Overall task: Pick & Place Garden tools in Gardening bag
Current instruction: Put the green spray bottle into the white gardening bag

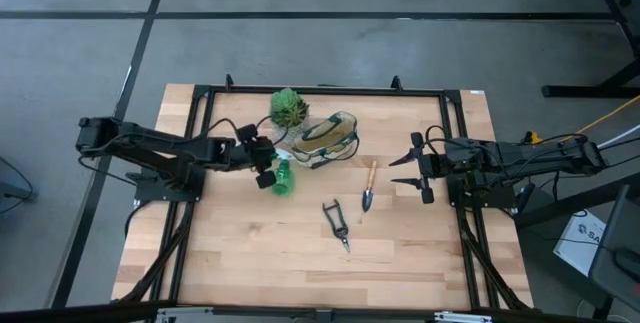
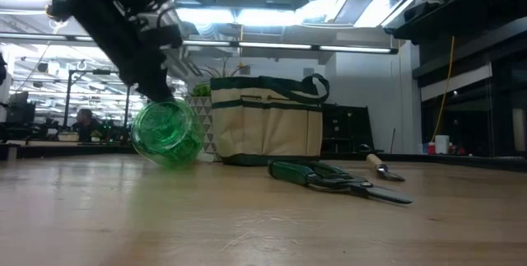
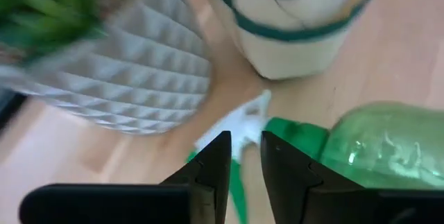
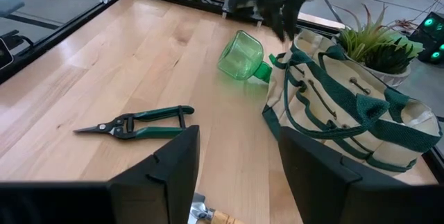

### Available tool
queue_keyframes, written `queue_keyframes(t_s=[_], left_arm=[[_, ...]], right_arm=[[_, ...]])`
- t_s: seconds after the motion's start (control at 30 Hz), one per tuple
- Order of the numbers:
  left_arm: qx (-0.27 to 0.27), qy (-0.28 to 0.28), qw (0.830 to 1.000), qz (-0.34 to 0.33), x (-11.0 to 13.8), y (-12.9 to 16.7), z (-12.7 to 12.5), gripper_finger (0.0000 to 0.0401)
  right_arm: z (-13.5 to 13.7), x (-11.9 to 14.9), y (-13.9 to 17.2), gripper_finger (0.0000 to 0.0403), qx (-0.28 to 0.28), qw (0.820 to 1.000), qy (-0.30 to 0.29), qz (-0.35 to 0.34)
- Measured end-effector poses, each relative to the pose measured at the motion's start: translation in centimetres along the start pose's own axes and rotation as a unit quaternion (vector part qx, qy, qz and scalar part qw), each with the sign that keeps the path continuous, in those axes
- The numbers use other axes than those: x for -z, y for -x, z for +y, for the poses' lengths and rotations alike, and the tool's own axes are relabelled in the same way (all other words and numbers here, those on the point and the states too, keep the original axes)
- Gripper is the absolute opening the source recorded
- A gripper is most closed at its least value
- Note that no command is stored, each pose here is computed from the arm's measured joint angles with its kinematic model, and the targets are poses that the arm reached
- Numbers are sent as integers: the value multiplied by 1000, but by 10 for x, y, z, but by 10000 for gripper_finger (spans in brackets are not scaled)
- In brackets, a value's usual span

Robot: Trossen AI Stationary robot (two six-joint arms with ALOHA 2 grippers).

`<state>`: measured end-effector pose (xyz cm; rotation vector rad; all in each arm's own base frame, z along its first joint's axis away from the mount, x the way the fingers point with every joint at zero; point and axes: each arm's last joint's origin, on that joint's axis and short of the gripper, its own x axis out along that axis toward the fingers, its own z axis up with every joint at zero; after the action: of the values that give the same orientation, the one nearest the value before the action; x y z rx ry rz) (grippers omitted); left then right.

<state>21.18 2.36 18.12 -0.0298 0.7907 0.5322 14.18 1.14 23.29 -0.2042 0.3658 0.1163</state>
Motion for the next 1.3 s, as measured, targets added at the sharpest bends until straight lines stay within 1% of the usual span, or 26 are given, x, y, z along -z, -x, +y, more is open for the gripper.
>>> queue_keyframes(t_s=[0.07, 0.17, 0.2, 0.23, 0.27, 0.33, 0.4, 0.47, 0.5, 0.57, 0.63, 0.67, 0.73, 0.83, 0.9, 1.03, 1.13, 1.2, 1.3], left_arm=[[20, 5, 1000, -7, 4, -7, -2, 71], [51, 11, 999, -15, 4, -14, -7, 70], [69, 9, 998, -9, 5, -15, -9, 70], [99, 8, 995, -3, 5, -17, -11, 70], [143, 6, 990, 7, 6, -18, -15, 69], [234, 17, 972, 34, 9, -18, -23, 66], [314, 43, 947, 53, 9, -19, -32, 61], [373, 48, 925, 53, 7, -17, -38, 53], [391, 45, 918, 45, 6, -15, -41, 49], [405, 40, 913, 27, 2, -10, -44, 37], [402, 40, 915, 4, -1, -5, -44, 22], [401, 46, 915, 0, -3, -3, -44, 16], [400, 79, 913, 12, -3, 0, -44, 5], [406, 145, 901, 60, 0, 0, -44, 3], [413, 170, 889, 97, 3, 1, -46, 8], [417, 199, 867, 188, 16, 6, -52, 25], [401, 215, 857, 243, 26, 10, -58, 44], [393, 230, 850, 266, 29, 13, -61, 58], [374, 263, 843, 282, 31, 15, -64, 81]], right_arm=[[0, 0, 0, 201, 0, 1000, 0, 0], [0, 0, 0, 201, 0, 1000, 0, 0], [0, 0, 0, 201, 0, 1000, 0, 0], [0, 0, 0, 201, 0, 1000, 0, 0], [0, 0, 0, 201, 0, 1000, 0, 0], [0, 0, 0, 201, 0, 1000, 0, 0], [0, 0, 0, 201, 0, 1000, 0, 0], [0, 0, 0, 201, 0, 1000, 0, 0], [0, 0, 0, 201, 0, 1000, 0, 0], [0, 0, 0, 201, 0, 1000, 0, 0], [0, 0, 0, 201, 0, 1000, 0, 0], [0, 0, 0, 201, 0, 1000, 0, 0], [0, 0, 0, 201, 0, 1000, 0, 0], [0, 0, 0, 201, 0, 1000, 0, 0], [0, 0, 0, 201, 0, 1000, 0, 0], [0, 0, 0, 201, 0, 1000, 0, 0], [0, 0, 0, 201, 0, 1000, 0, 0], [0, 0, 0, 201, 0, 1000, 0, 0], [0, 0, 0, 201, 0, 1000, 0, 0]])
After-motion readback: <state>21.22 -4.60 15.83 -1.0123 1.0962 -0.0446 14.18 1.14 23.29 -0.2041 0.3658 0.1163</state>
